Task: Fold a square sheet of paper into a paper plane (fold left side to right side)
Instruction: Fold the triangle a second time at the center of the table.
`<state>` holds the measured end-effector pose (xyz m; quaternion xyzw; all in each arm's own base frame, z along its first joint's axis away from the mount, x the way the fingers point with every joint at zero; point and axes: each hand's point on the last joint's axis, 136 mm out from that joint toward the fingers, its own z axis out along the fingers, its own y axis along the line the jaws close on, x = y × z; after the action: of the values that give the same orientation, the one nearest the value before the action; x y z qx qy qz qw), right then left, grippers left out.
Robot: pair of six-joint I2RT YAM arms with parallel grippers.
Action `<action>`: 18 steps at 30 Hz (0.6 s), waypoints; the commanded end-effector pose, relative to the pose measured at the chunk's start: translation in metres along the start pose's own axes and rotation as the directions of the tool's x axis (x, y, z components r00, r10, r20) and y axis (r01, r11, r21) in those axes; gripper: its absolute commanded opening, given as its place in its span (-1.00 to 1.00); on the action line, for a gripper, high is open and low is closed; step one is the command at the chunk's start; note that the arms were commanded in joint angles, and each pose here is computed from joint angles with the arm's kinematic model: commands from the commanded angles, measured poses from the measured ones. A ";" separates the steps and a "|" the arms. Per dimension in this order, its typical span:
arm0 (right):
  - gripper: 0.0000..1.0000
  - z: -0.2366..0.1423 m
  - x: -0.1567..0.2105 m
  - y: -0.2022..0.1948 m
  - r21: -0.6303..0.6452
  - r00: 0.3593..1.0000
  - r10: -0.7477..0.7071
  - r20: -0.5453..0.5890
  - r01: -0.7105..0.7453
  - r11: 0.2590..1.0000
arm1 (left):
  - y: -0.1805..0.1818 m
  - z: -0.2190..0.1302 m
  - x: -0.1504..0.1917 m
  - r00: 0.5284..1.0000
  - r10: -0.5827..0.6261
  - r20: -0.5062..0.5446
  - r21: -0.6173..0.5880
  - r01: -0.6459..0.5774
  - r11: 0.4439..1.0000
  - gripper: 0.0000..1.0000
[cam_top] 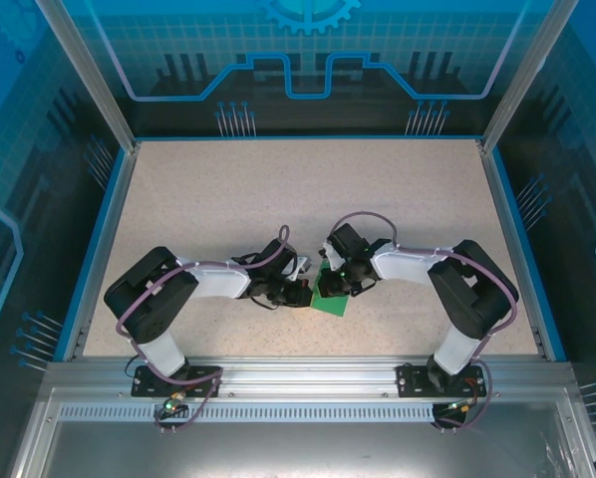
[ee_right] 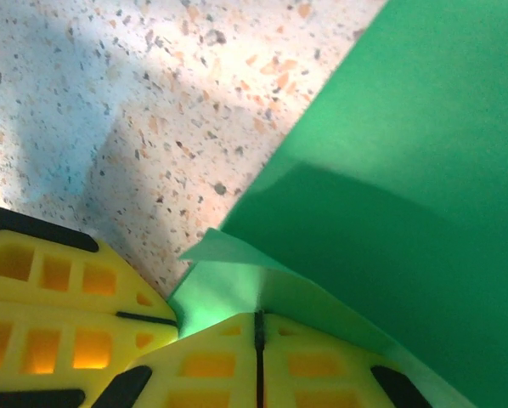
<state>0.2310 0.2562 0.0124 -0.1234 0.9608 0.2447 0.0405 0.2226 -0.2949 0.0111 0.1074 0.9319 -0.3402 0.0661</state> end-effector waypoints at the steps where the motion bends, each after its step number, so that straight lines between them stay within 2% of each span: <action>1: -0.84 -0.004 0.018 -0.017 0.042 0.998 0.029 -0.053 -0.026 0.999 | 0.049 0.010 0.030 0.994 -0.080 -0.076 -0.181 0.066 0.981 -0.90; 18: -0.83 -0.016 0.019 -0.048 0.095 0.996 0.072 -0.053 -0.067 0.993 | 0.052 0.012 0.031 0.993 -0.083 -0.086 -0.191 0.065 0.979 -0.90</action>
<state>0.2347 0.2305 0.0111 -0.1064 0.9648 0.2383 0.0321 0.2253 -0.2980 0.0113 0.1086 0.9309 -0.3420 0.0679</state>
